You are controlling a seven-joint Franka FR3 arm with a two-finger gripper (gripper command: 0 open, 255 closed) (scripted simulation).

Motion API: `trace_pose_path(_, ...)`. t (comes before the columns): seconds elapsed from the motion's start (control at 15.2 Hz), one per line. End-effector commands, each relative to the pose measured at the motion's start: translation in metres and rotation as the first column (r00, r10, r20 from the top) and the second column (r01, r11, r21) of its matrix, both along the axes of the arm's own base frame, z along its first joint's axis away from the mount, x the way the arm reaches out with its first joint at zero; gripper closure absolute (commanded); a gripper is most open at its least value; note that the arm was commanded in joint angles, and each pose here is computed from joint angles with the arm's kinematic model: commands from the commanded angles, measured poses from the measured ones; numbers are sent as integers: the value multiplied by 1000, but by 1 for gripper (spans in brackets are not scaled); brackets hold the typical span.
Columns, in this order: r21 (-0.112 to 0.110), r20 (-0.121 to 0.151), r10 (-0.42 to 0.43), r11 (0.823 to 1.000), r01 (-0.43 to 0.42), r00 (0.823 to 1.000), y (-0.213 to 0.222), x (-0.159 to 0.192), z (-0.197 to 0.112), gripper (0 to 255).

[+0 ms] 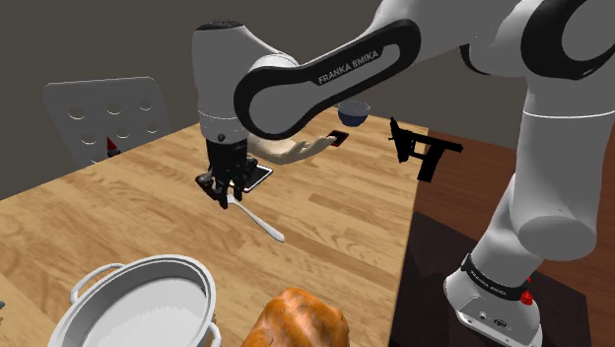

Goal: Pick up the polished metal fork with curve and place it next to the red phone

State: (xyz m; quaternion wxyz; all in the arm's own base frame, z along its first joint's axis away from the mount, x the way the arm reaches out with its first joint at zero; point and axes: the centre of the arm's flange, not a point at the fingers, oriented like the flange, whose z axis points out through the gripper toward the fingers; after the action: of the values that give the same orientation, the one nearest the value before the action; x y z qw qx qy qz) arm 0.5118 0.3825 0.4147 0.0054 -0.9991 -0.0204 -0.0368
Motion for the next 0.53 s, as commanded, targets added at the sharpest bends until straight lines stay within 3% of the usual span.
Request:
trace_pose_path(0.0,0,0,1,1000,-1,1000,-26,4,0,255)
trace_pose_path(0.46,0,0,1,1000,-1,1000,-117,22,1,255)
